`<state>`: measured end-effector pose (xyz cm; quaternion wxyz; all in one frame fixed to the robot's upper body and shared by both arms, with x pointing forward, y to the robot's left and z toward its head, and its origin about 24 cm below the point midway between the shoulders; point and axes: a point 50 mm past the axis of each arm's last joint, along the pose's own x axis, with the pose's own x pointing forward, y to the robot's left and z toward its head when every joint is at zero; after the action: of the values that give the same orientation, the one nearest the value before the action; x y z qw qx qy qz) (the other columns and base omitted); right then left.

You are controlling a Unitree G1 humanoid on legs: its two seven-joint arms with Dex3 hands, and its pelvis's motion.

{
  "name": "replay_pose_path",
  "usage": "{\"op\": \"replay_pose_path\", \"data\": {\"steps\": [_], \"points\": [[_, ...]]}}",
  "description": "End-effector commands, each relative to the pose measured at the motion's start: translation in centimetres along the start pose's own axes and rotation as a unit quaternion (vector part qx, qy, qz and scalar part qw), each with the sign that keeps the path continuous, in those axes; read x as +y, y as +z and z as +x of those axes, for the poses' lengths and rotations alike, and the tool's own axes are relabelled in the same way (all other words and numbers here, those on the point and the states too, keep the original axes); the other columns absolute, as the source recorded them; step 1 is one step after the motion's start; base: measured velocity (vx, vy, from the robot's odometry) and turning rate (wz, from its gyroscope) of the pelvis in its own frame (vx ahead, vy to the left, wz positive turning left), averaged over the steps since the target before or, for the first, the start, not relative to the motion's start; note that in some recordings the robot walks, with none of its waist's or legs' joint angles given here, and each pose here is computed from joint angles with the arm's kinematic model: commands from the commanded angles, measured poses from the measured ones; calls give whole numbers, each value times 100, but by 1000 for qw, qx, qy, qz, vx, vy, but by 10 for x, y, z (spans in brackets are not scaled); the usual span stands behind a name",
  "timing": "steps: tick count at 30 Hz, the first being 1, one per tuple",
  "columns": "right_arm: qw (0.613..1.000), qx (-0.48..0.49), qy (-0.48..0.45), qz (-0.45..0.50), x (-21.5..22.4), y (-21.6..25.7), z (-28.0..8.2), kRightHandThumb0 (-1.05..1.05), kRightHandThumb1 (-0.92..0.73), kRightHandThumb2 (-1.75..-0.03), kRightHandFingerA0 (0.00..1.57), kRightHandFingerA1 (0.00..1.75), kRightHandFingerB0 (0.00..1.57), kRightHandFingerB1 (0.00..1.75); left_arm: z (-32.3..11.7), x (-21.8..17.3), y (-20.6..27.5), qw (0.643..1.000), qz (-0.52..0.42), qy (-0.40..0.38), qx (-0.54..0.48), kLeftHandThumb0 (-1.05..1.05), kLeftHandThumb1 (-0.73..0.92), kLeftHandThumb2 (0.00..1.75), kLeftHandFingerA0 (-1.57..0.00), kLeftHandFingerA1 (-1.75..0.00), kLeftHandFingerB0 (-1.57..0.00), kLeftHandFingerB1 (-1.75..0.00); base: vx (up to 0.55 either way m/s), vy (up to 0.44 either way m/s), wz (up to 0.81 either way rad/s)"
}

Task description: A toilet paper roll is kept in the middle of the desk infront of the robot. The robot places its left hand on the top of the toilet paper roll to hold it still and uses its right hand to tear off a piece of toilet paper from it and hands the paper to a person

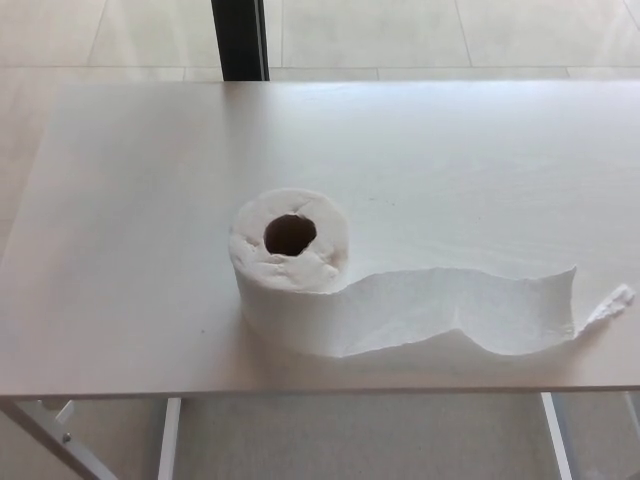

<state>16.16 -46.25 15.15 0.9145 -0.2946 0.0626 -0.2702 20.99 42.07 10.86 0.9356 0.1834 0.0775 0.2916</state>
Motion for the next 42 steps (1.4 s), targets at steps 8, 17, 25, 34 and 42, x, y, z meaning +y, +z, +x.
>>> {"op": "replay_pose_path", "data": {"steps": [8,17,25,34,42], "points": [[906,-316,280,-19,157,178,-22,-51,-58,-58,35,48,36,33,-58,-125,260,872,164,-99,-450,-57,79,64,-38,-54,-39,-47,0,0,0],[894,-287,338,-60,219,159,-33,-55,-57,-58,31,63,39,40,-85,-214,210,843,237,-226,-426,-50,56,99,-45,-67,-38,-59,0,0,0],[893,-265,347,-104,238,144,-37,-52,-58,-58,39,64,42,40,-97,-253,177,822,278,-271,-416,-50,76,62,-42,-57,-44,-49,0,0,0],[893,-249,351,-132,244,134,-37,-48,-58,-57,43,63,45,40,-105,-268,153,753,404,-270,-443,-50,75,62,-41,-55,-43,-45,0,0,0],[884,-254,362,-155,250,134,-39,-50,-61,-58,44,58,51,40,-107,-277,124,695,489,-263,-456,-56,73,61,-41,-59,-40,-45,0,0,0]]}}
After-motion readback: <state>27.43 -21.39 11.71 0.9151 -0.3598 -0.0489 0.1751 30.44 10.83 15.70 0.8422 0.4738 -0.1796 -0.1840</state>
